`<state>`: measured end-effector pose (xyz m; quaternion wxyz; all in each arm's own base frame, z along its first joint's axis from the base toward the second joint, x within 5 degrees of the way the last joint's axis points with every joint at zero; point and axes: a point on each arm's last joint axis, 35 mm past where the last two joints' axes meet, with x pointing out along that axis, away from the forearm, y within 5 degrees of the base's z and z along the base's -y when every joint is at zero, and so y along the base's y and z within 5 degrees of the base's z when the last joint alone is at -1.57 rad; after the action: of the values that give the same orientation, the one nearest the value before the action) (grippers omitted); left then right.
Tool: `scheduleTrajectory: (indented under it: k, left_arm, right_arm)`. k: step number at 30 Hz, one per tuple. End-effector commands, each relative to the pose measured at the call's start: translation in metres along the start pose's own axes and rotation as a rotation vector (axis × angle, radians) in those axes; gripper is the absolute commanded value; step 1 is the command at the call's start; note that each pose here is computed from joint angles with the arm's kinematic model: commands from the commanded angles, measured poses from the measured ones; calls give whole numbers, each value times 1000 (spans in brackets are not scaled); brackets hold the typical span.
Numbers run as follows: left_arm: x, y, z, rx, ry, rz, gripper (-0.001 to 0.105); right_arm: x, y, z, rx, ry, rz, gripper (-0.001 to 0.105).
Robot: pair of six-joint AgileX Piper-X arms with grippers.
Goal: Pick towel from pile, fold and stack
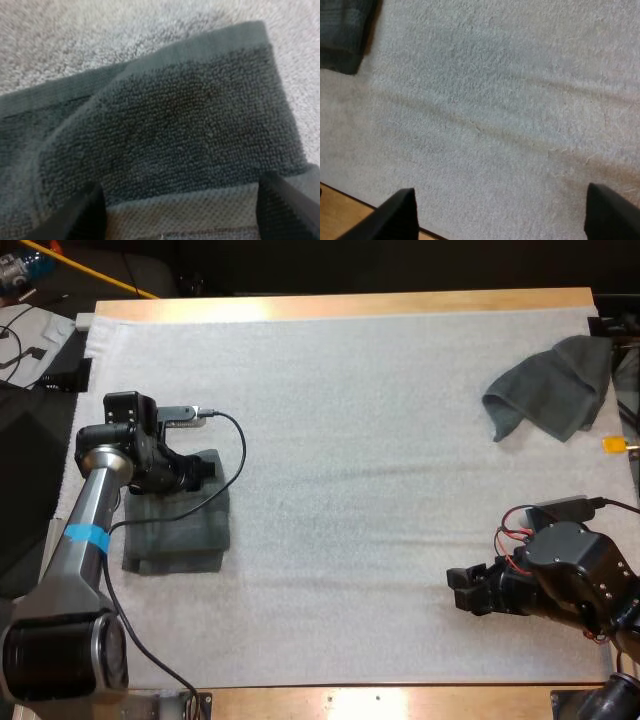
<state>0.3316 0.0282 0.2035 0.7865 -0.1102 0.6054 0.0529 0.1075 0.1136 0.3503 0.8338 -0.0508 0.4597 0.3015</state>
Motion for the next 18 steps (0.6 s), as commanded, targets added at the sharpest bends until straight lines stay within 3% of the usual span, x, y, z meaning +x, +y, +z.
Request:
scheduleTrajectory:
  k: [1,7,12,14,18]
  left_arm:
    - [9,2,-1,-15,20,13,61]
    - [-3,1,0,-10,22,-7,61]
    - [-48,-5,1,3,-63,-54,61]
    - [-31,-4,0,-3,-28,-42,61]
    - [-79,-7,-11,5,-137,-82,61]
  right_arm:
    - [-3,0,1,-6,-17,-5,67]
    - [-3,0,1,-6,-20,-4,66]
    - [-3,0,2,-17,-26,-11,67]
    - [-2,0,2,-8,-20,-2,67]
    - [-3,0,4,-34,-58,-33,67]
